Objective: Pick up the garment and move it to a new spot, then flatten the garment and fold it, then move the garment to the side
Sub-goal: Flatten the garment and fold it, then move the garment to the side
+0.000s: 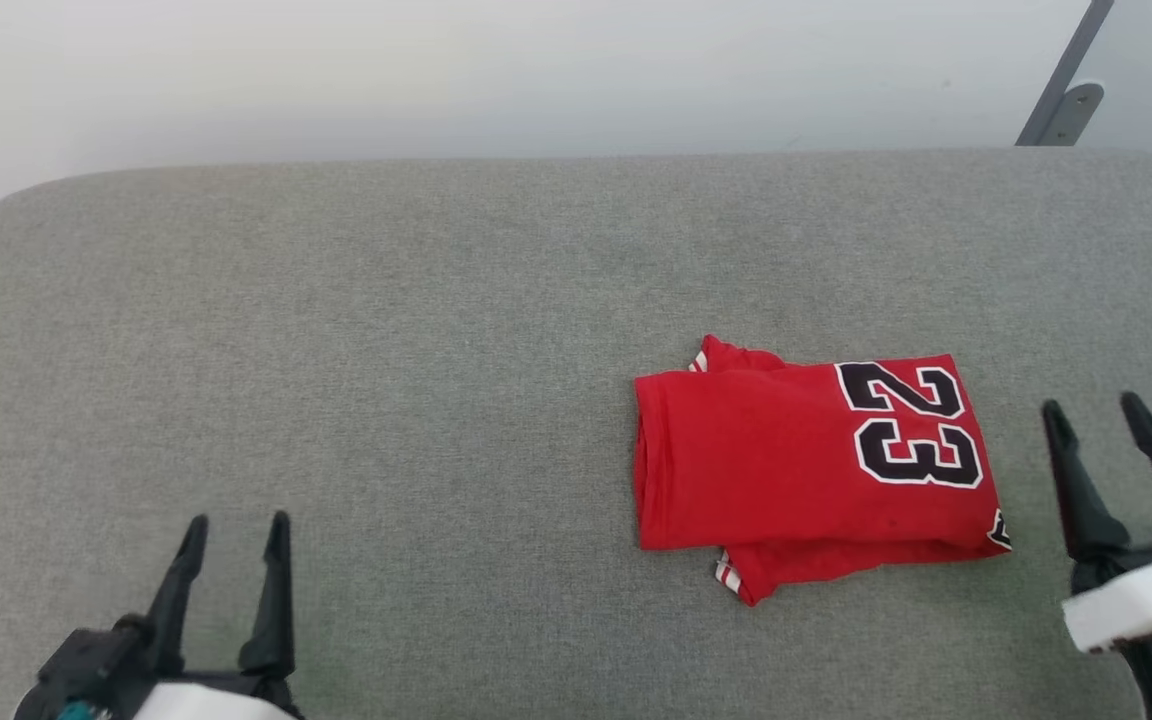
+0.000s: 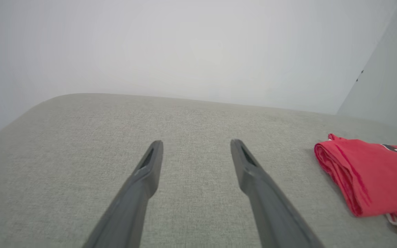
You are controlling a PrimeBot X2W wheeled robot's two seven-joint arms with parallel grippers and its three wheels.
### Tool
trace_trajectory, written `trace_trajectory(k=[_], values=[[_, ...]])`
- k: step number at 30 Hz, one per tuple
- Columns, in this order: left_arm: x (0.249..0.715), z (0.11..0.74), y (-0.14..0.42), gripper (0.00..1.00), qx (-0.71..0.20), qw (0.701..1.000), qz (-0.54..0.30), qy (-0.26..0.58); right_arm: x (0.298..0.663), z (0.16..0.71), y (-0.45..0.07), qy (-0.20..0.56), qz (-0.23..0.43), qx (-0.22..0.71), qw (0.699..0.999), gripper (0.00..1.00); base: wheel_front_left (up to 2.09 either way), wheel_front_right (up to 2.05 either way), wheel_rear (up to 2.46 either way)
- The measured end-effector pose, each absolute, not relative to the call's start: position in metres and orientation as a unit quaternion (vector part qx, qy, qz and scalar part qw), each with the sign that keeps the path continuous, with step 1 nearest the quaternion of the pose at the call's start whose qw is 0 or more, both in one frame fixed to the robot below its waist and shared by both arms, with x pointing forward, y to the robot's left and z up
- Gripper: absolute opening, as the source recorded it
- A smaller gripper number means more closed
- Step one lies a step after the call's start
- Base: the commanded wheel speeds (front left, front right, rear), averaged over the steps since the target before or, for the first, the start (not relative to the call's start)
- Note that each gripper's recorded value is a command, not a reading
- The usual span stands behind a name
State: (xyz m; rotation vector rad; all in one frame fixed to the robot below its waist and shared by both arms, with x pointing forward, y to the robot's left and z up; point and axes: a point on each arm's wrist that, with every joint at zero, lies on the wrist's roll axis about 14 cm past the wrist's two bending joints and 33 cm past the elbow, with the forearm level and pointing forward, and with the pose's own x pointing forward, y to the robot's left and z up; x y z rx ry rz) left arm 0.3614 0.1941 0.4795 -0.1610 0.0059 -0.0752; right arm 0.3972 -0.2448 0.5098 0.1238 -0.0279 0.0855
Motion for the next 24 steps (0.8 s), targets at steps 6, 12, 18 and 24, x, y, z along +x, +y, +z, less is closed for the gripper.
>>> trace_trajectory(k=[6, 12, 18, 24], values=[[0.348, 0.481, 0.206, 1.0, -0.075, 0.997, -0.016, 0.001, 0.384, 0.511, -0.252, -0.008, 0.031, 0.054, 0.998, 1.0, 0.0, 0.0, 0.0], [0.341, 0.483, 0.211, 1.0, -0.072, 0.997, -0.005, -0.001, 0.378, 0.512, -0.25, -0.003, 0.026, 0.052, 0.998, 1.0, 0.0, 0.0, 0.0], [0.342, 0.481, 0.21, 1.0, -0.065, 0.998, -0.007, 0.002, 0.376, 0.508, -0.243, 0.009, 0.03, 0.056, 0.998, 1.0, 0.0, 0.0, 0.0], [0.344, 0.479, 0.207, 1.0, -0.067, 0.998, -0.01, 0.006, 0.378, 0.505, -0.242, 0.021, 0.034, 0.051, 0.998, 1.0, 0.0, 0.0, 0.0]])
